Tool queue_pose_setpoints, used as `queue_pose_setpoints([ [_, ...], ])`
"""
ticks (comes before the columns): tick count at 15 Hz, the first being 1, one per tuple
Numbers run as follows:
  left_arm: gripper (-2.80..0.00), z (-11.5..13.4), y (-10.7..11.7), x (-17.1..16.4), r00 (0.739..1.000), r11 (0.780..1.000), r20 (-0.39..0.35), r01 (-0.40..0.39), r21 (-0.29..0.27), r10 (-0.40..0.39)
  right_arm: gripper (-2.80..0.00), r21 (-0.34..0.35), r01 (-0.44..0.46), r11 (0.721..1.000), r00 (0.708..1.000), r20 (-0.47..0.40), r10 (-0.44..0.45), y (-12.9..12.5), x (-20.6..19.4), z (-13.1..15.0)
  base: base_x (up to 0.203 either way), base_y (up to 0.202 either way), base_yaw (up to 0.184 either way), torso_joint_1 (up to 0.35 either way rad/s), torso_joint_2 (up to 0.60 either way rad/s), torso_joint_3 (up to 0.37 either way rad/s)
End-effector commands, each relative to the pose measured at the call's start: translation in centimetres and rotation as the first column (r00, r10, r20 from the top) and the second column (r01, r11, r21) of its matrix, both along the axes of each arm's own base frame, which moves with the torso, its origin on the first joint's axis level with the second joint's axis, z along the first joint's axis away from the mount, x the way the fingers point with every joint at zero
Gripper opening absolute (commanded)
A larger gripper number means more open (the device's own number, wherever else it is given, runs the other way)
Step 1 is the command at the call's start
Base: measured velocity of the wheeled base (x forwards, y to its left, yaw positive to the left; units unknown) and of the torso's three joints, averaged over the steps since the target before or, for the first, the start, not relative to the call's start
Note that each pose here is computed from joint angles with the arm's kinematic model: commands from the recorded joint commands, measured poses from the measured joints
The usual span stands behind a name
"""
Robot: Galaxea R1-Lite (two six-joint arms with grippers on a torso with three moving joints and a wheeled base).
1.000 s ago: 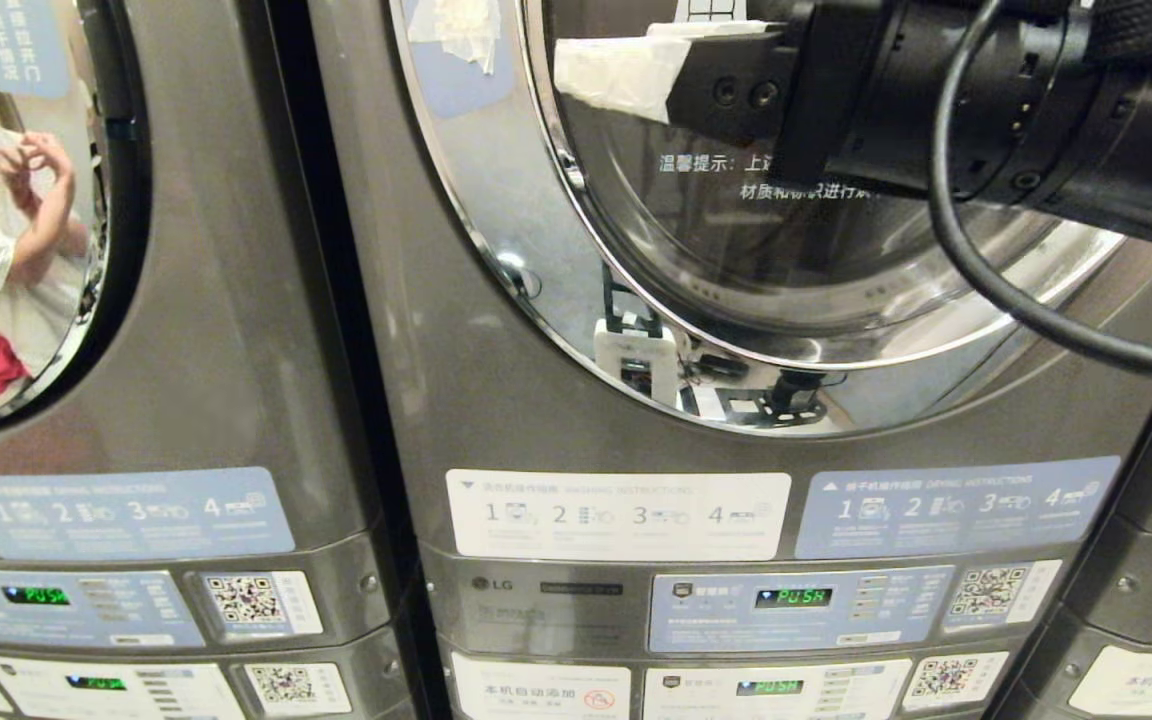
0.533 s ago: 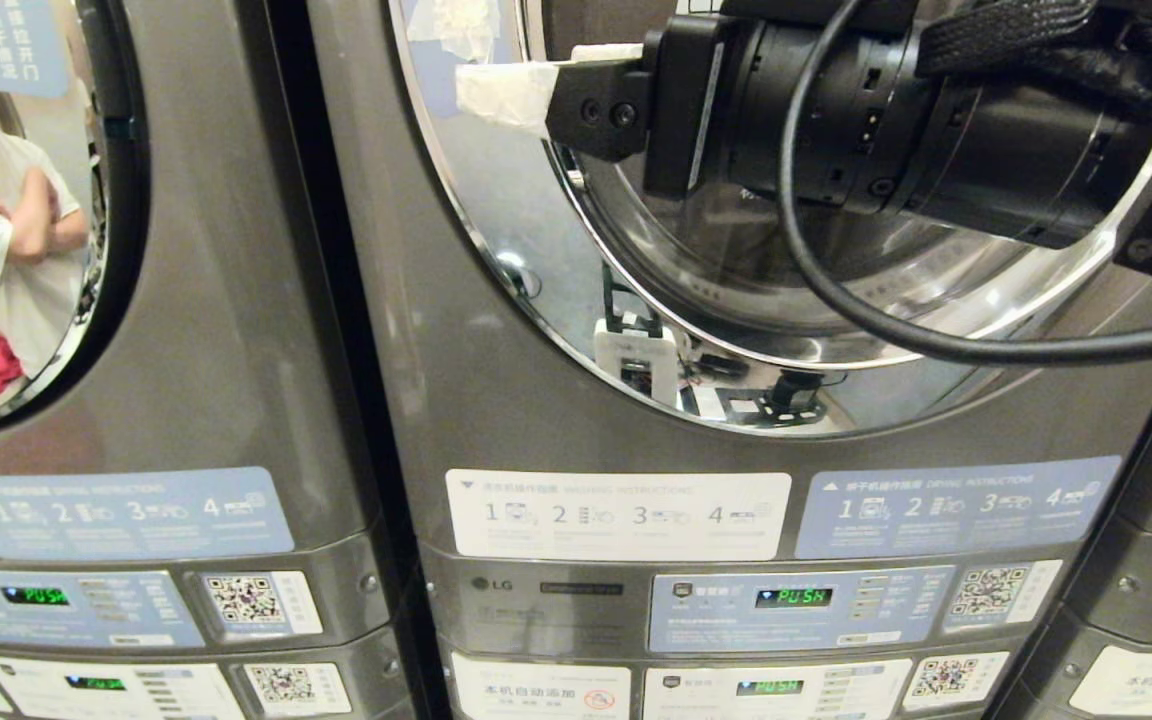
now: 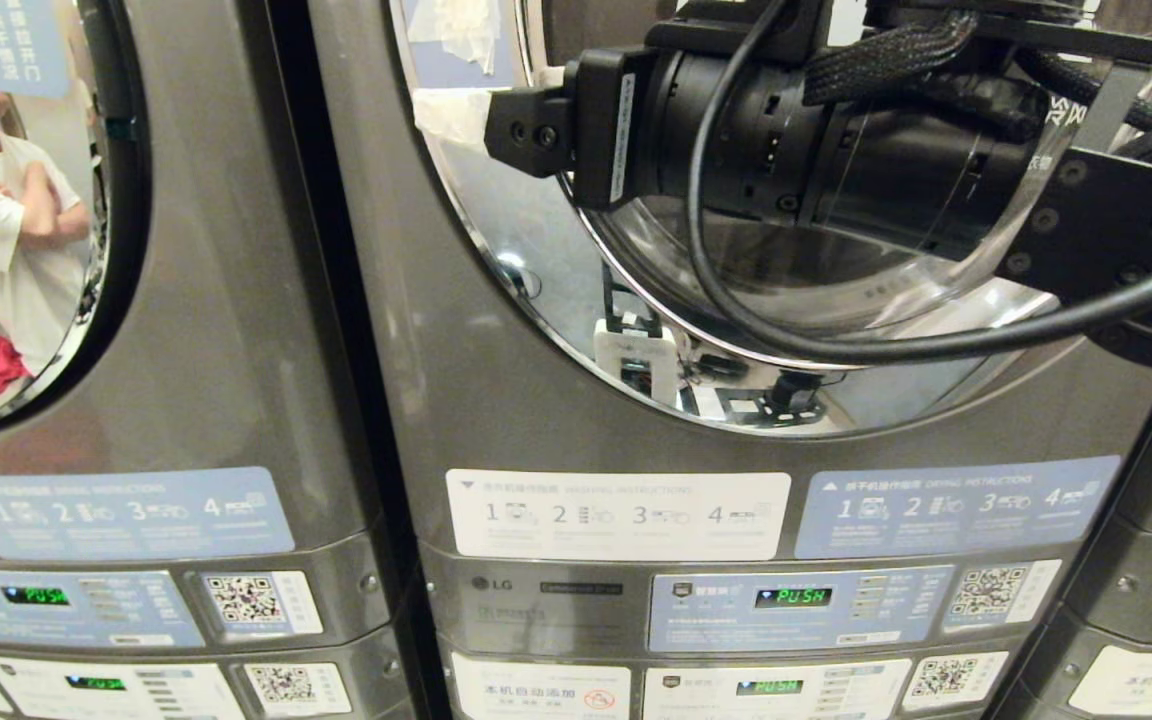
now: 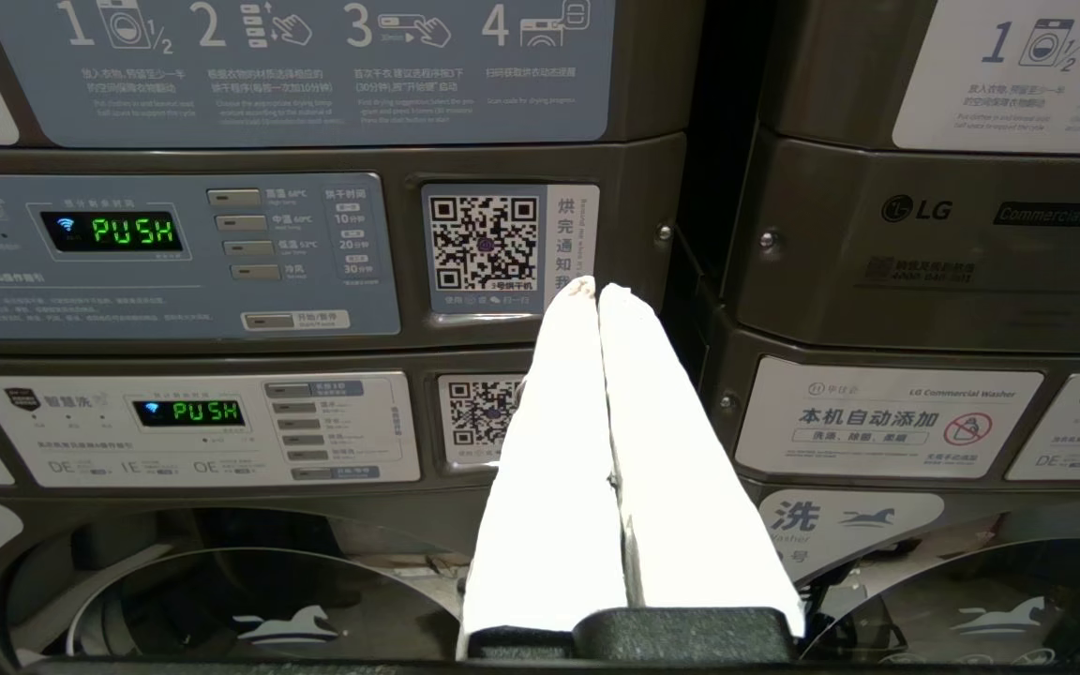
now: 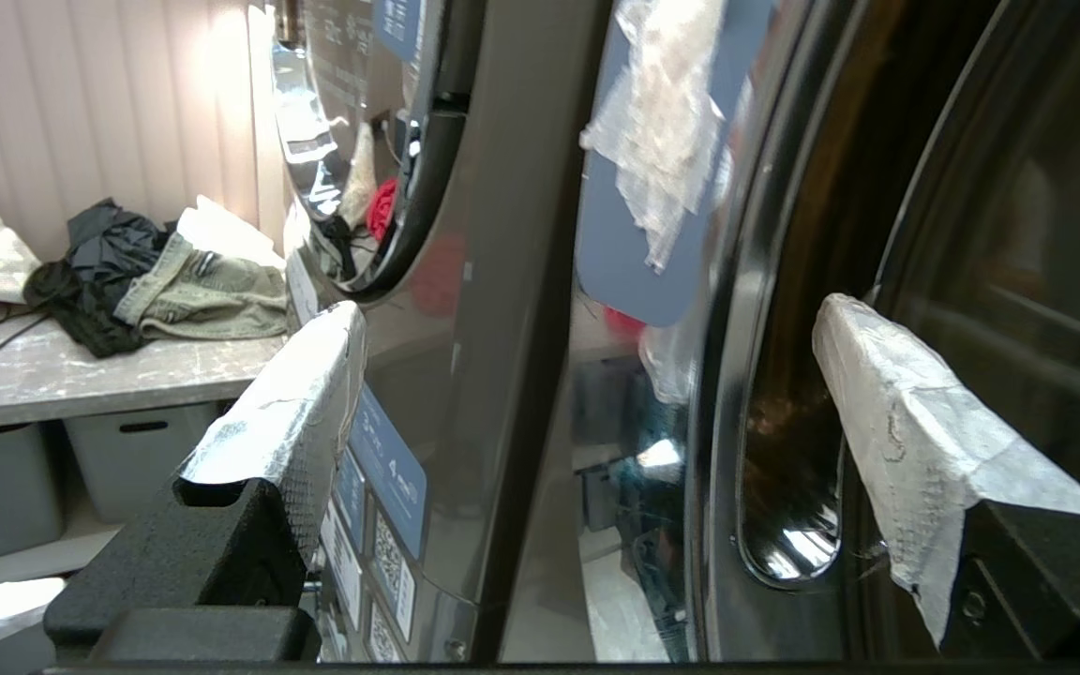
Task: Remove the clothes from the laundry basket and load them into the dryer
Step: Open the dryer
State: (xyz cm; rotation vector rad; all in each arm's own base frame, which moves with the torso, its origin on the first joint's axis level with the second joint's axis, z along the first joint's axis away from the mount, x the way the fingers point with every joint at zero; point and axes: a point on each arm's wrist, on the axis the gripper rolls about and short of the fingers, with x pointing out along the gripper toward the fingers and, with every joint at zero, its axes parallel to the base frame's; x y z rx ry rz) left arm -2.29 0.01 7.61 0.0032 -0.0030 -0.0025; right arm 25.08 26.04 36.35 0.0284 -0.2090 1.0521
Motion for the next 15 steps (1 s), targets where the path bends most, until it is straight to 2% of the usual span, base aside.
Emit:
queue_pose_setpoints([
  [1,-2.8,0.0,0.0,0.0,1.0,1.0,0.0,-0.001,0.0,0.001,0.0,-0.004,-0.003,1.0,1.0,-0.001,0.003,0.3,0.2,-0.2,0.0,0.0,0.0,0.0,0.0,0.0],
  [5,-2.8,0.0,0.0,0.0,1.0,1.0,0.0,-0.001,0.0,0.001,0.0,-0.008,-0.018,1.0,1.0,-0.003,0.018,0.4,0.1,-0.3,0.0,0.0,0.0,0.0,0.0,0.0],
  [11,-2.8,0.0,0.0,0.0,1.0,1.0,0.0,0.001,0.0,-0.001,0.0,-0.023,-0.14,0.99,0.99,-0.009,0.14,1.4,-1.8,-0.5,0.0,0.0,0.0,0.0,0.0,0.0],
  [15,-2.8,0.0,0.0,0.0,1.0,1.0,0.0,0.0,0.0,0.0,0.0,-0.03,-0.187,0.982,0.982,-0.004,0.187,0.8,-3.0,-0.2,0.0,0.0,0.0,0.0,0.0,0.0],
])
